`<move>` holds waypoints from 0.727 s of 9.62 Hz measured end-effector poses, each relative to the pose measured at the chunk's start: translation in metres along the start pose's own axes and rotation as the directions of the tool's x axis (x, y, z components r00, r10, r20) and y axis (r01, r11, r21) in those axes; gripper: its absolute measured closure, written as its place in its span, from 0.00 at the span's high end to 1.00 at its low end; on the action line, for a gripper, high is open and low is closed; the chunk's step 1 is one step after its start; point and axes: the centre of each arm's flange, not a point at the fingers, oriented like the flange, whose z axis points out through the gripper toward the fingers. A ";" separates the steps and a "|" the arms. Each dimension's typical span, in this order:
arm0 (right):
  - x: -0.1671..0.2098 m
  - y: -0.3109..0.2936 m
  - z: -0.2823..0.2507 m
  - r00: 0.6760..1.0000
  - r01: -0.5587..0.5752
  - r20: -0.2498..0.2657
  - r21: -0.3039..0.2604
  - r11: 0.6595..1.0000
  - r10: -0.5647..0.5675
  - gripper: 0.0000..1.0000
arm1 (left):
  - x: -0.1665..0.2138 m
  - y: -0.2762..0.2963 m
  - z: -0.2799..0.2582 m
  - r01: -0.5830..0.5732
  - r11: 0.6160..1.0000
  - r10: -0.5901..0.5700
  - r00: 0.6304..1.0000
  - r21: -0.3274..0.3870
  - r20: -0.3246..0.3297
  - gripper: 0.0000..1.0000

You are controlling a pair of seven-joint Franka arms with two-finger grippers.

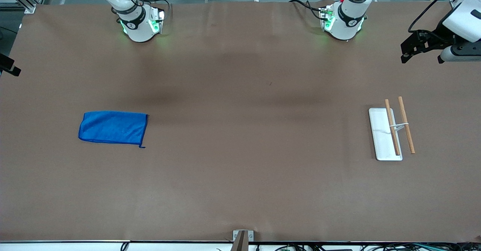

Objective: Right arm passes towel to left arm to hang

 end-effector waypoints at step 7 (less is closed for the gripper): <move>0.000 0.002 0.000 1.000 -0.005 -0.002 0.000 1.000 0.005 1.00 | 0.003 -0.001 -0.002 0.002 1.000 -0.002 1.000 -0.002 -0.005 1.00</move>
